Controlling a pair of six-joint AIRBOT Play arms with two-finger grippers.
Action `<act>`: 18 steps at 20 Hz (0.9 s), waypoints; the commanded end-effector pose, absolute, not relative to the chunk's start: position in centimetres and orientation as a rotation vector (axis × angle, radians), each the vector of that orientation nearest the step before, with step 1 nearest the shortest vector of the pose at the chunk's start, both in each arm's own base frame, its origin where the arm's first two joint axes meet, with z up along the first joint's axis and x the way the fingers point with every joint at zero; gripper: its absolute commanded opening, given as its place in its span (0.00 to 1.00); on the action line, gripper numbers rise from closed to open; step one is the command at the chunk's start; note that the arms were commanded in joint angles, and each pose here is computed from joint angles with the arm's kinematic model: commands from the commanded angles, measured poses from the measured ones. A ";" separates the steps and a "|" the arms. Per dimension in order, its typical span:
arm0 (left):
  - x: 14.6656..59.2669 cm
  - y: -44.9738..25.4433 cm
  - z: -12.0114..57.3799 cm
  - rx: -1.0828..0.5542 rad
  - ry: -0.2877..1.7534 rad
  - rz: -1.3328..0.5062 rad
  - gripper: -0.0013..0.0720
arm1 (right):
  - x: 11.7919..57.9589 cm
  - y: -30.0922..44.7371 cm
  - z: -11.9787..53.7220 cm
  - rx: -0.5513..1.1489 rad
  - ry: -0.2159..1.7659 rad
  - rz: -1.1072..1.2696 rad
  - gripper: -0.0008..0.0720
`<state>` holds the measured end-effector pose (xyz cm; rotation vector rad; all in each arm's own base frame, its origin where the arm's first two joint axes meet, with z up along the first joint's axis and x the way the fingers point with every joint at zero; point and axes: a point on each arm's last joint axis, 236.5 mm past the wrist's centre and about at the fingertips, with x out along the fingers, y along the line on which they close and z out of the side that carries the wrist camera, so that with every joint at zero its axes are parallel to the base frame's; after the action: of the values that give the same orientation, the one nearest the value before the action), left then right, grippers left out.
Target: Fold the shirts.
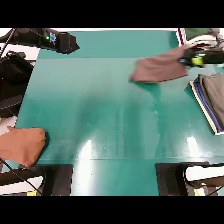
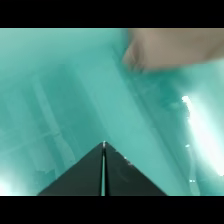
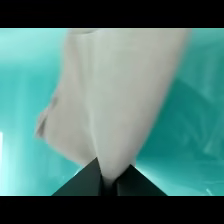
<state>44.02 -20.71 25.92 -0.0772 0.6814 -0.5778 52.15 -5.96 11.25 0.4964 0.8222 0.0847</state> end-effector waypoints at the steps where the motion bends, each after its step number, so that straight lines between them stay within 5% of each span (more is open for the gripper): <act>1: 43.8 -21.0 25.8 -0.079 0.688 -0.583 0.05 | 48.9 -17.8 13.8 0.578 0.705 -0.135 0.03; 5: 43.8 -21.0 25.8 -0.090 0.692 -0.579 0.05 | 47.1 -23.4 15.7 0.629 0.615 -0.219 0.03; 14: 43.4 -21.0 25.4 -0.094 0.722 -0.580 0.05 | 47.5 -24.9 28.5 0.427 0.380 -0.212 0.03; 18: 42.8 -20.9 24.8 -0.085 0.755 -0.585 0.05 | 45.8 -25.2 28.7 0.341 0.449 -0.238 0.03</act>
<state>43.21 -20.94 25.20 -0.0917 0.7309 -0.5809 47.06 -24.86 28.17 0.4102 0.4075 -0.2134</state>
